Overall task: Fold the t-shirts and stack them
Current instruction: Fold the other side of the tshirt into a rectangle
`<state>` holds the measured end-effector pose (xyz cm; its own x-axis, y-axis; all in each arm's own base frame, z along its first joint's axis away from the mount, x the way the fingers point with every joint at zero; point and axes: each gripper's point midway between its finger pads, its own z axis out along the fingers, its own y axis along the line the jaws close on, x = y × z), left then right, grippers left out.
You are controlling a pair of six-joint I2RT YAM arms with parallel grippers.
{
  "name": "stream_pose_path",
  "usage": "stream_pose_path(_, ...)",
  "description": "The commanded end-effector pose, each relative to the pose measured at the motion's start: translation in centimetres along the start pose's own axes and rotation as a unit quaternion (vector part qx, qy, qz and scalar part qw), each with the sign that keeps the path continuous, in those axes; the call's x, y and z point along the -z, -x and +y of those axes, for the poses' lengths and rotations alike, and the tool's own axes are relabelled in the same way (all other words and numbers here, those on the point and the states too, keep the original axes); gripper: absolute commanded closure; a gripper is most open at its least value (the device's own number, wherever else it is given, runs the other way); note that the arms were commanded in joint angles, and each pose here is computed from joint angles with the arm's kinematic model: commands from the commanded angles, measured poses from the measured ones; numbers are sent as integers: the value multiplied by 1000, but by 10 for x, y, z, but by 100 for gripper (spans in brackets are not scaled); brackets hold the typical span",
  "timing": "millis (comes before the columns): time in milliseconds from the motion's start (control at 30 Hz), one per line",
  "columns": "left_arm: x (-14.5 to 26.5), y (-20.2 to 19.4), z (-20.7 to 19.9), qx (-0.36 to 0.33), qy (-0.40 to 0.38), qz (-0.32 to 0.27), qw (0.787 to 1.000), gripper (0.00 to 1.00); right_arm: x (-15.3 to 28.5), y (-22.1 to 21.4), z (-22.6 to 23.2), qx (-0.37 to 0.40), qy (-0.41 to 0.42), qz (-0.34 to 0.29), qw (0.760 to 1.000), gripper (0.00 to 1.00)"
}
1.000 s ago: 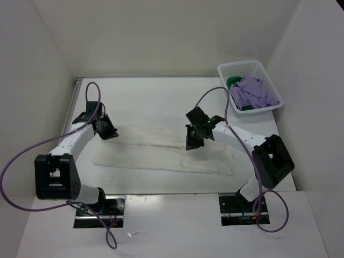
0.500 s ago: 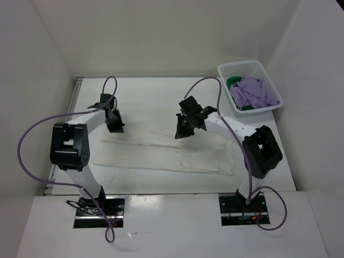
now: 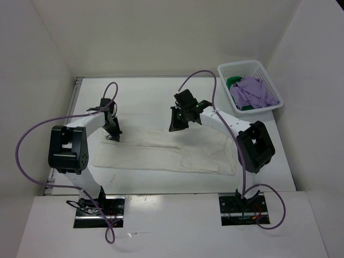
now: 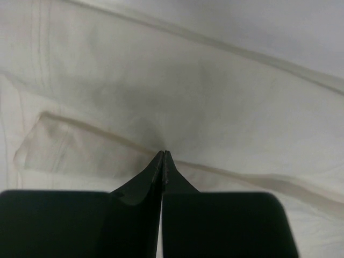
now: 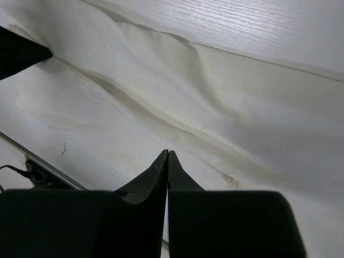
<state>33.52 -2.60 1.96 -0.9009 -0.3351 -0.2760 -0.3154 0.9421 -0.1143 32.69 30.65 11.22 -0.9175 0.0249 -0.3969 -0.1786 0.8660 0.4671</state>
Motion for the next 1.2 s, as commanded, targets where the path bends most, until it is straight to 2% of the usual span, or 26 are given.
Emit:
stream_pose_path(0, 30, -16, 7, -7, 4, 12, 1000, 99, -2, 17, 22, 21, 38, -16, 999, 96)
stream_pose_path(33, 42, -14, 4, -2, -6, 0, 1000, 99, -7, 16, 22, 20, 39, -11, 999, 96)
stream_pose_path(100, 47, -34, 9, 3, -5, 20, 1000, 99, -16, 10, 28, 28, 44, -5, 999, 96)
stream_pose_path(133, 55, -31, 6, 3, -6, 2, 1000, 99, -18, 11, 31, 29, 49, -4, 998, 96)
stream_pose_path(200, 74, -32, -2, 4, -26, -3, 1000, 99, -27, 5, 46, 41, 59, 7, 997, 95)
stream_pose_path(233, 78, -39, -6, 9, -46, 14, 999, 99, -39, 0, 46, 43, 55, 18, 997, 95)
stream_pose_path(333, 90, -31, -8, 18, -61, -12, 998, 99, -54, -2, 66, 67, 63, 28, 995, 94)
stream_pose_path(533, 63, -14, -19, 36, -80, -20, 996, 97, -94, 1, 90, 87, 65, 38, 993, 99)
stream_pose_path(667, 61, 30, -34, 38, -94, -58, 993, 97, -122, -22, 91, 101, 54, 71, 991, 100)
stream_pose_path(867, 22, 49, -40, 25, -83, -35, 996, 97, -143, -44, 102, 115, 50, 97, 987, 100)
stream_pose_path(1167, -15, 43, -33, 19, -62, -6, 998, 97, -126, -66, 121, 145, 61, 106, 982, 100)
